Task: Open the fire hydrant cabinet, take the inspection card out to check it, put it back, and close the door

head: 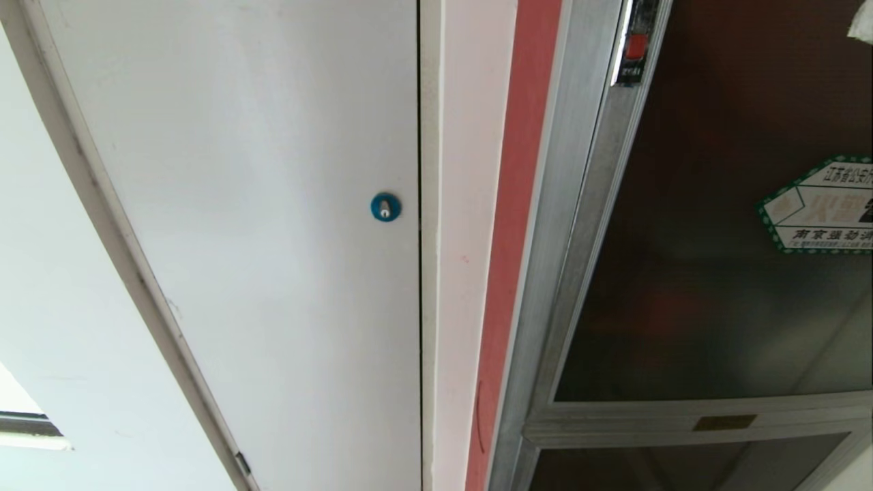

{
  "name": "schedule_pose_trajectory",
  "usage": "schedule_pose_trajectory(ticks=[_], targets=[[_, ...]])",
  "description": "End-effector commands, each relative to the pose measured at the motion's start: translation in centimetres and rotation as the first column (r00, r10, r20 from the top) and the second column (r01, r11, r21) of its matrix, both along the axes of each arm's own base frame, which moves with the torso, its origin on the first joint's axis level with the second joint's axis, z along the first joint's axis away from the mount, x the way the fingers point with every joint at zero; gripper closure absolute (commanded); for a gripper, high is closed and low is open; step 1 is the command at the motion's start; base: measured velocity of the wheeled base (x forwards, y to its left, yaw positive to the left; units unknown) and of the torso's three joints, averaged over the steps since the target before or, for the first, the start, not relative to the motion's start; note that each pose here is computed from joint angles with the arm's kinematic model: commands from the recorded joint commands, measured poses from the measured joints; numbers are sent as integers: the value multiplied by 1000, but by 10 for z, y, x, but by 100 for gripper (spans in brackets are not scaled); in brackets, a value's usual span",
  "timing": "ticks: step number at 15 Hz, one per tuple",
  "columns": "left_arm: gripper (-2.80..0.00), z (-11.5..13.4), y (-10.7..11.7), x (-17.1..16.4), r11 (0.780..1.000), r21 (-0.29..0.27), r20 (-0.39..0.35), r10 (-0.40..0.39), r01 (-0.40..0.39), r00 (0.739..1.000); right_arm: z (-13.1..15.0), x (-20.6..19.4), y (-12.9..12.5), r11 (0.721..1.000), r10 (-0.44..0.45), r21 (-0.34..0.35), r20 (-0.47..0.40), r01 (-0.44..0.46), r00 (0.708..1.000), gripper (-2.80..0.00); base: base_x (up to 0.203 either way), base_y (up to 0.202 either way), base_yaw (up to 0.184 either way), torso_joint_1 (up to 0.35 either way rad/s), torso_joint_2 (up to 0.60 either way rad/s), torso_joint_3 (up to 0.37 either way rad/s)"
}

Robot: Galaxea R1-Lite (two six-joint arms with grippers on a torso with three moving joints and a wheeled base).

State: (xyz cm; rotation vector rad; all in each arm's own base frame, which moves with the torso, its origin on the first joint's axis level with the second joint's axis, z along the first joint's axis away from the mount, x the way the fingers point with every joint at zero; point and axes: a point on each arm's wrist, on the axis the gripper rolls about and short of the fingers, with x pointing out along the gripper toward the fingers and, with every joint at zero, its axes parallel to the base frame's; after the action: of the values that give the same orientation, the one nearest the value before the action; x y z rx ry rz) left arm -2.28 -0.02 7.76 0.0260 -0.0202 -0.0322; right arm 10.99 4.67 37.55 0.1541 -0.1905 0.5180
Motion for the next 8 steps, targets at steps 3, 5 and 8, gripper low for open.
schedule_pose_trajectory(ticks=[3,5,8], targets=[[0,-3,0,1,1000,0,-12,0,0,1000,-1,-43,-24,995,-97,31,82,95,992,0,0,0,0,0,0,0],[0,-3,0,1,1000,0,-12,0,0,1000,-15,-56,-32,987,-157,29,78,155,985,0,0,0,0,0,0,0],[0,-3,0,1,1000,0,-12,0,0,1000,-37,-84,-40,972,-235,33,98,233,967,0,0,0,0,0,0,0]])
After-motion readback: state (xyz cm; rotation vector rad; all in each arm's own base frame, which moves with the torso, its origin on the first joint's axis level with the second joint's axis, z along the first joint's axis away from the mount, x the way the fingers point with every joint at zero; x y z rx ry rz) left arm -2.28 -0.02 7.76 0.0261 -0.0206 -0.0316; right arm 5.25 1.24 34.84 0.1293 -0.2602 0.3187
